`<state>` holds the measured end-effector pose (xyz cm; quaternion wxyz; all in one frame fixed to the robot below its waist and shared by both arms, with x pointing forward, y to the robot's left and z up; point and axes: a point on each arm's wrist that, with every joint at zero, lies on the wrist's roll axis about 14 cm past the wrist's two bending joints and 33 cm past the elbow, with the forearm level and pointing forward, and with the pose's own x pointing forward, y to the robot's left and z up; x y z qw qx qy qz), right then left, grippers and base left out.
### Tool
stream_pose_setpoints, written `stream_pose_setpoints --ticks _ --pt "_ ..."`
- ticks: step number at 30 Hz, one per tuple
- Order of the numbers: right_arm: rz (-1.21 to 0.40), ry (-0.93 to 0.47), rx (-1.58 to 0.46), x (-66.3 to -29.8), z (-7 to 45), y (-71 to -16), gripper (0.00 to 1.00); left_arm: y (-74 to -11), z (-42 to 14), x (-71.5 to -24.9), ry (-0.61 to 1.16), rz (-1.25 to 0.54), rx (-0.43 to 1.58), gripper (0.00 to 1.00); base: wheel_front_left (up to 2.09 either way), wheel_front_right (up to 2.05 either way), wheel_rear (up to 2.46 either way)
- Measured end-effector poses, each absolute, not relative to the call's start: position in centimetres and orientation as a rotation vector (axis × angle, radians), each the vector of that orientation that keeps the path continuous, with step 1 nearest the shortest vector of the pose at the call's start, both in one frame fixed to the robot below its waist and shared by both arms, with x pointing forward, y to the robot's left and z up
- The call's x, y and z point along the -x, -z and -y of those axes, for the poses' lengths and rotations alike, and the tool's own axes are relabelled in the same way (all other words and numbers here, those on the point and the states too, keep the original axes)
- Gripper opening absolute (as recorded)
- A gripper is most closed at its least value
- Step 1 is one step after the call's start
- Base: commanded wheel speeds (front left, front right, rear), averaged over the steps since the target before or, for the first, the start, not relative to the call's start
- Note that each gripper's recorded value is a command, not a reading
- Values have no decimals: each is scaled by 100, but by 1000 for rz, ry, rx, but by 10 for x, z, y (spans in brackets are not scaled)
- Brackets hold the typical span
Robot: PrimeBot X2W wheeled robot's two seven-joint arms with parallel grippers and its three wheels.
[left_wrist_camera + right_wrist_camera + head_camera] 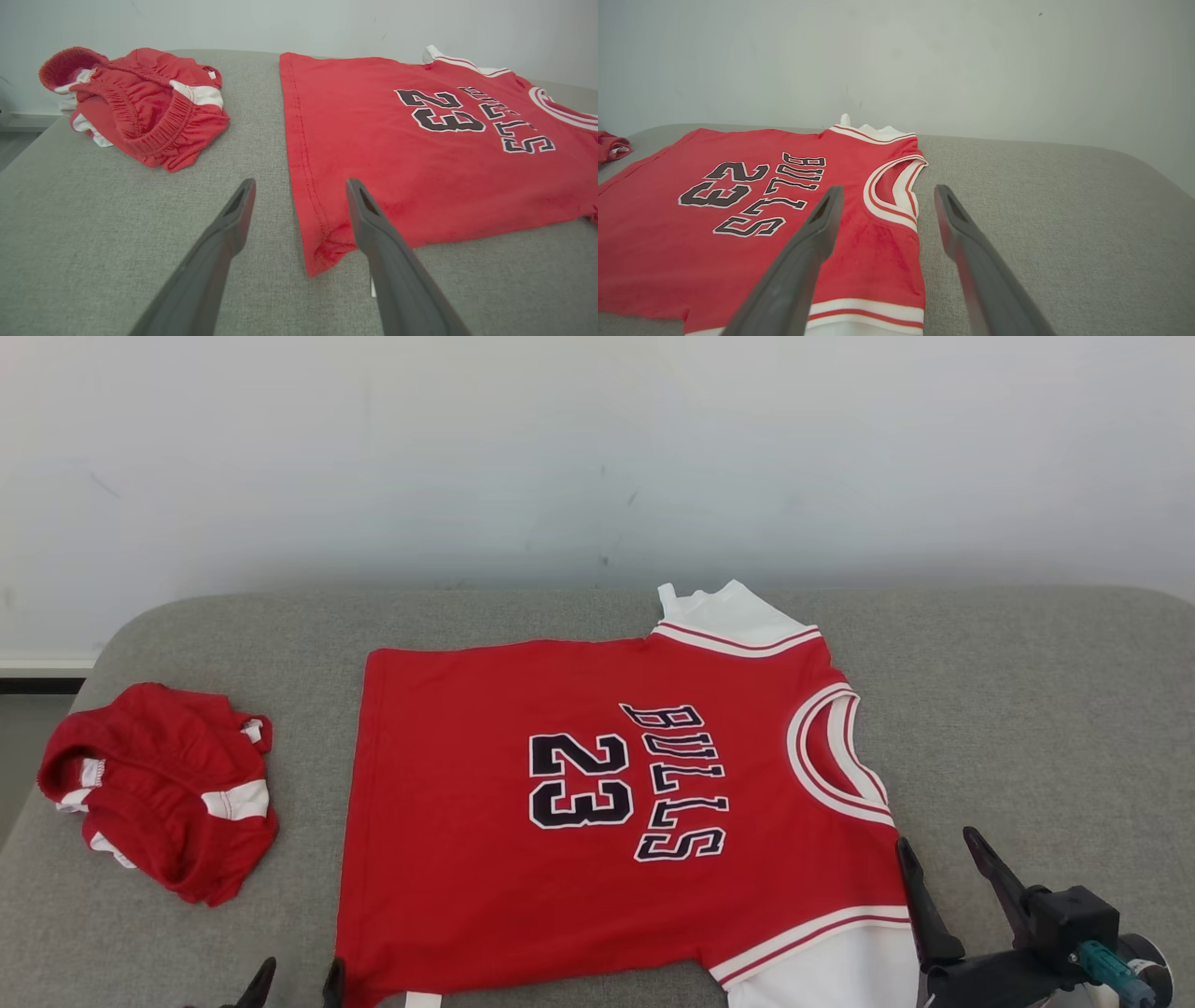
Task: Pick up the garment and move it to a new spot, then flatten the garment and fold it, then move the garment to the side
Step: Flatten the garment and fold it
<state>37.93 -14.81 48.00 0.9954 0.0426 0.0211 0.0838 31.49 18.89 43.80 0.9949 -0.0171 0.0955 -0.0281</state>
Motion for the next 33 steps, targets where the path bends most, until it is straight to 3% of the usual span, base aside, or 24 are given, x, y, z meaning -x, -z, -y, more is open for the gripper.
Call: stream_pose_setpoints --ticks 8,22,32,33 --pt "-74 -179 -86 -378 146 -470 100 -404 -178 -305 116 -350 44 100 0 0 0" --pt "-456 -231 -135 -327 145 -389 100 -377 -177 -309 153 -488 46 100 0 0 0" --pt "-540 -235 -178 -319 143 -383 100 -367 -170 -318 179 -546 90 100 0 0 0" --pt "-543 -237 -178 -319 142 -384 100 -365 -170 -317 183 -558 90 96 0 0 0"
